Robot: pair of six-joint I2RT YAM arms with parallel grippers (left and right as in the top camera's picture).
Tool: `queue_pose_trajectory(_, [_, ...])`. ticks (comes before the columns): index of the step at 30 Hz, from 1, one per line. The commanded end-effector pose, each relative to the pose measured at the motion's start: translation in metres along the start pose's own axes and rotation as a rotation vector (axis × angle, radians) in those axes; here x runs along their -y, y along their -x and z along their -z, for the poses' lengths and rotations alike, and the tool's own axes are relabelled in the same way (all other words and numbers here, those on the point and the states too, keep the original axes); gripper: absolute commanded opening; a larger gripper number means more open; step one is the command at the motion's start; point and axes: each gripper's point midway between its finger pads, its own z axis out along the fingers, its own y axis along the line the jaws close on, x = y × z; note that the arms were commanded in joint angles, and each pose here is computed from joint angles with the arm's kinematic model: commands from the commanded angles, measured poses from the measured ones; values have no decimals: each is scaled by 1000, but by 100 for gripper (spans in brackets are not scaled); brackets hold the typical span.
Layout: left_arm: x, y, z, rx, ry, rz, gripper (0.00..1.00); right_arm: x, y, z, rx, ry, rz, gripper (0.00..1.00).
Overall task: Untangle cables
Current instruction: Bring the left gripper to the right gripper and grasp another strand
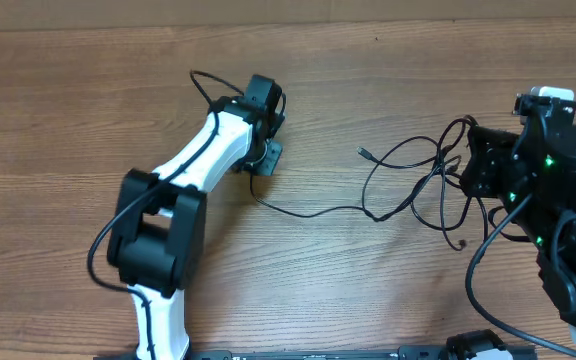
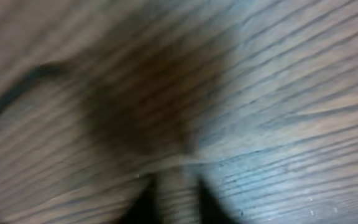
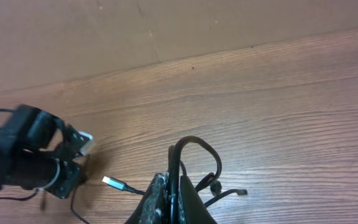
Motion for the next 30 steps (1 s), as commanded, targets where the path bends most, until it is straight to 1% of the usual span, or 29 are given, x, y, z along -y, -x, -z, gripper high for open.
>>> queue_pose_trajectory(1, [-2,8,11,33,14,63,100,-1,7,3,21,5,-9,4])
queue_pose_trajectory(3, [3,15,23,58,-22,79,100,-1,6,1,16,3,-9,4])
queue_pose_trajectory(5, [17,23,41,91,-108,59,99,-1,6,0,13,2,-8,4])
queue_pose_trajectory(8, [51,39,84,193,-315,-60,100,-1,5,-2,8,0,-8,4])
queue_pose_trajectory(12, [80,55,153,376,-496,-205,99,-1,3,-7,-9,-5,-7,4])
queue_pose_trajectory(15, [108,49,204,504,-661,-366,99,0,-1,-14,-37,-14,-6,4])
queue_pose_trajectory(18, [136,35,240,585,-798,-511,99,1,-6,-21,-68,-22,-5,4])
queue_pose_trajectory(20, [148,30,246,591,-823,-556,100,1,-9,-26,-90,-20,-5,4])
queue_pose_trajectory(25, [186,11,238,533,-858,-648,100,-6,-14,-33,-123,16,-7,4])
queue_pose_trajectory(30, [232,-18,238,501,-897,-819,100,-6,-14,-35,-126,14,-6,4])
